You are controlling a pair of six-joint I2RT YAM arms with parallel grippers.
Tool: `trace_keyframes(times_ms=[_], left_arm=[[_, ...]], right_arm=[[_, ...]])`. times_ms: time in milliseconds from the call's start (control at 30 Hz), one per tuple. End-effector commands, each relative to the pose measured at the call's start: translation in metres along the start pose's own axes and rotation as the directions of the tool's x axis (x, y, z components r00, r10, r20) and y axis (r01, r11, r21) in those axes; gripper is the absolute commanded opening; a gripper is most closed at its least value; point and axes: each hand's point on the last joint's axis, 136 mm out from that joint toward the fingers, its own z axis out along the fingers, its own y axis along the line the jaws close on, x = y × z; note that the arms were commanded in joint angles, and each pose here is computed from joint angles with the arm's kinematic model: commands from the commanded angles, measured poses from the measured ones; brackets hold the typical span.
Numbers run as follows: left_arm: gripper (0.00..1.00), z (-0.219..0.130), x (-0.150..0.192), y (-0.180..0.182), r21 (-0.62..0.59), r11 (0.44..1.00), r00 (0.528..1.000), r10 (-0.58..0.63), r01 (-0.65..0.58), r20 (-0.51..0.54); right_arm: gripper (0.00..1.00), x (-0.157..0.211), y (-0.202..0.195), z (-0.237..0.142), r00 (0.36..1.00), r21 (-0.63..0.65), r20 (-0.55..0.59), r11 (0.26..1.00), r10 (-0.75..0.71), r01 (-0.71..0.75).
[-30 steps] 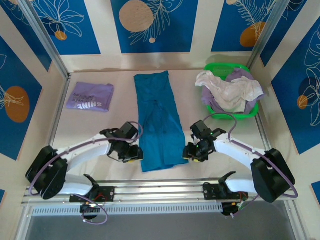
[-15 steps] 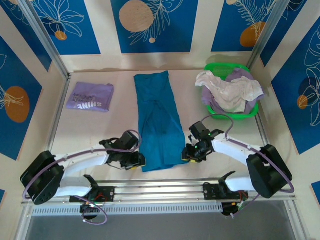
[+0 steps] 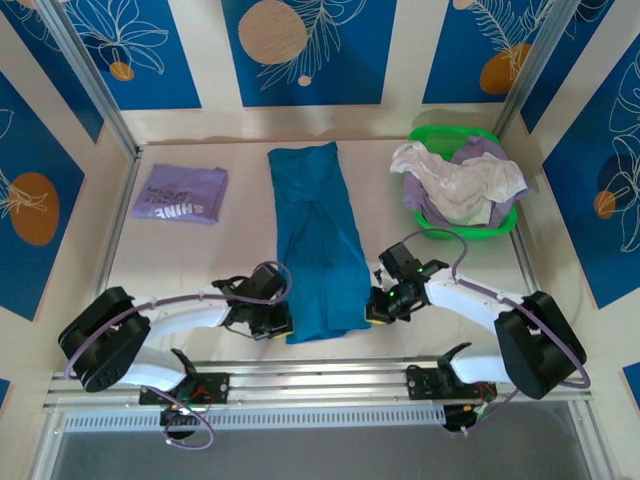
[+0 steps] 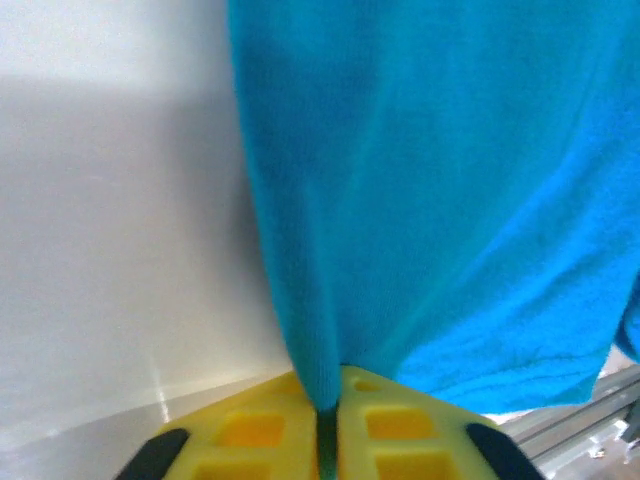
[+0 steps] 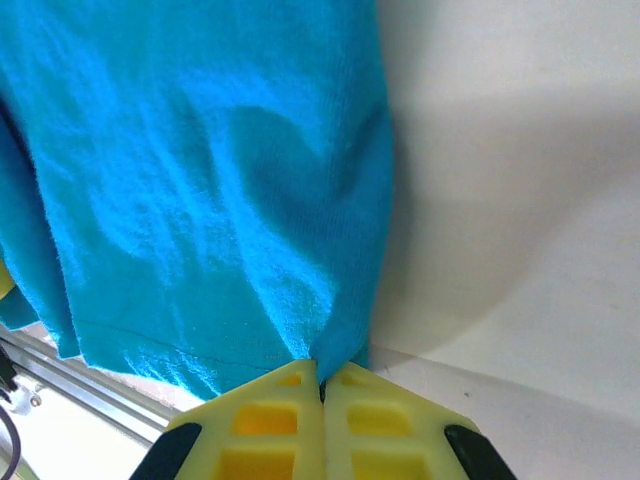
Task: Fold and stack the t-shirts
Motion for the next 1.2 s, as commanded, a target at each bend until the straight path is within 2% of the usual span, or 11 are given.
trace_keyframes(times_ms=[0, 167, 267, 433, 567, 700, 900, 1033, 1167], left_arm=[[0.03, -0.001, 0.003, -0.015, 0.038, 0.998, 0.999, 0.046, -0.046, 0.006], [0.0, -0.015, 0.013, -0.01, 0.024, 0.999, 0.999, 0.033, -0.033, 0.001], [0.0, -0.026, 0.012, -0.009, 0.031, 0.999, 0.999, 0.037, -0.038, 0.038], [0.0, -0.033, 0.0, -0.026, 0.103, 0.994, 0.996, 0.034, -0.043, 0.088], [0.0, -0.045, -0.018, -0.04, 0.101, 0.993, 0.989, 0.049, -0.063, 0.137], [0.0, -0.056, -0.051, -0.043, 0.144, 0.989, 0.98, -0.001, -0.028, 0.197], [0.0, -0.072, -0.096, -0.062, 0.204, 0.978, 0.978, -0.007, -0.037, 0.21], [0.0, -0.086, -0.134, -0.066, 0.202, 0.979, 0.967, -0.018, -0.035, 0.255], [0.0, -0.094, -0.165, -0.067, 0.187, 0.982, 0.966, -0.011, -0.039, 0.257]], right_arm=[[0.0, 0.017, 0.0, -0.001, 0.999, -0.031, -0.043, 0.999, 0.014, -0.015], [0.0, 0.034, 0.004, -0.003, 0.995, -0.055, -0.092, 0.997, 0.043, -0.048], [0.0, 0.04, 0.008, -0.006, 0.995, -0.048, -0.099, 0.999, 0.019, -0.024], [0.0, 0.025, 0.022, -0.018, 0.999, -0.093, -0.045, 0.995, 0.02, -0.024], [0.0, 0.0, 0.038, -0.034, 1.0, -0.106, 0.006, 0.994, 0.01, -0.01], [0.0, -0.03, 0.053, -0.046, 0.999, -0.126, 0.049, 0.992, -0.003, 0.009], [0.0, -0.078, 0.068, -0.056, 0.995, -0.153, 0.104, 0.988, 0.004, 0.013], [0.0, -0.11, 0.077, -0.063, 0.991, -0.174, 0.132, 0.985, 0.009, 0.014], [0.0, -0.144, 0.082, -0.07, 0.986, -0.168, 0.165, 0.985, 0.001, 0.028]])
